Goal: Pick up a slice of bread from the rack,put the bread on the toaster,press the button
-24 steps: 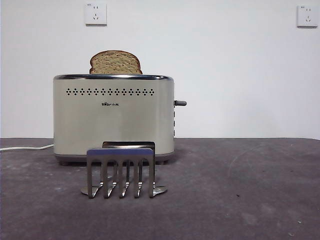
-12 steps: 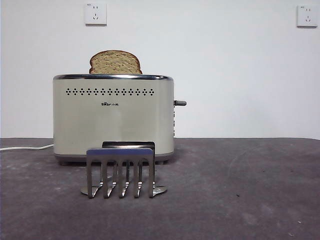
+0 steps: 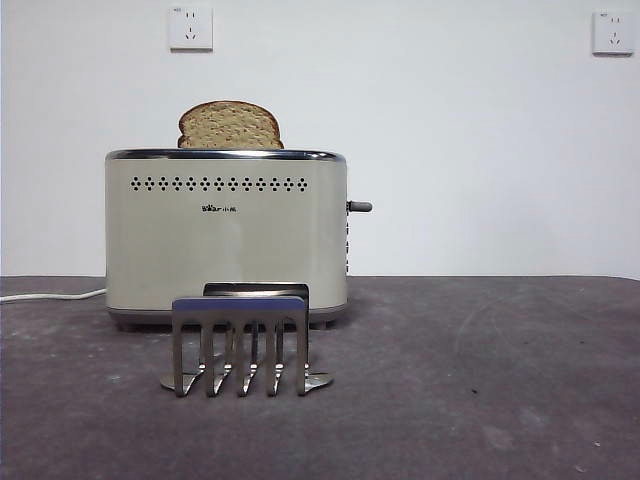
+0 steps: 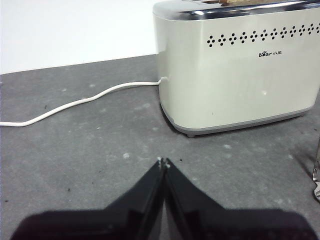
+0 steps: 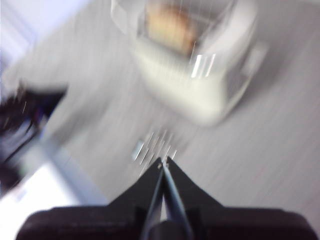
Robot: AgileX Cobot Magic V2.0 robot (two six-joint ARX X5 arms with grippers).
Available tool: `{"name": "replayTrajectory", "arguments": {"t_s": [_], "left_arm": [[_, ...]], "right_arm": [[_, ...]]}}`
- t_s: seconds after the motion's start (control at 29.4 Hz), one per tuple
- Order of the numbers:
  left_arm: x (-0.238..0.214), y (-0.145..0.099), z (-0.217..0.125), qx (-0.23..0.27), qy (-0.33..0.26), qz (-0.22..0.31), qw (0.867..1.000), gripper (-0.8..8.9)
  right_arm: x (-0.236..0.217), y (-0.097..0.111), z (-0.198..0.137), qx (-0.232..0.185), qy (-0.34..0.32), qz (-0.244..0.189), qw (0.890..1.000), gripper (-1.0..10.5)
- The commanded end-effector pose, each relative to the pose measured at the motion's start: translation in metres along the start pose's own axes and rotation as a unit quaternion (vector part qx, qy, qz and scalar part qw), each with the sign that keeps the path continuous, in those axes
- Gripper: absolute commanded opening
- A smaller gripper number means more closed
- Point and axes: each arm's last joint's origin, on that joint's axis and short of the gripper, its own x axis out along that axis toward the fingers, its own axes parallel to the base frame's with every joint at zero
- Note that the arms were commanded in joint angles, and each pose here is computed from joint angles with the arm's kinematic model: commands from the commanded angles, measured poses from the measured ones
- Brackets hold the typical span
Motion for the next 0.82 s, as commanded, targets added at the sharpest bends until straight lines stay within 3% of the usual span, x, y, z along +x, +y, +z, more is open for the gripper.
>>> {"name": "replayTrajectory", "arguments": {"t_s": [0.03, 0.14, 0.24, 0.37, 0.54, 0.82], "left_arm": [[0.001, 0.0, -0.004, -0.006, 0.005, 0.002, 1.0, -0.03], [0.001, 0.0, -0.004, -0.006, 0.005, 0.002, 1.0, -0.03], [0.001, 0.0, -0.004, -0.006, 0.005, 0.002, 1.0, -0.03], [0.001, 0.0, -0.004, -0.006, 0.005, 0.002, 1.0, -0.03], [0.001, 0.0, -0.004, -0.006, 0.005, 0.002, 1.0, -0.03], [0.001, 0.0, -0.004, -0.006, 0.005, 0.002, 1.0, -0.03]], "right_arm": [[-0.021, 0.01, -0.004, -0.04, -0.074, -0.032, 0.996, 0.0], [-0.036, 0.016, -0.026, -0.066, -0.134, -0.09, 0.985, 0.0], [-0.03, 0.012, -0.062, -0.054, -0.188, -0.189, 0.962, 0.0], [-0.013, 0.007, -0.097, -0.053, -0.238, -0.217, 0.945, 0.0], [0.012, -0.001, -0.142, -0.064, -0.267, -0.239, 0.931, 0.0], [0.046, -0.015, -0.207, -0.005, -0.268, -0.321, 0.909, 0.0]]}}
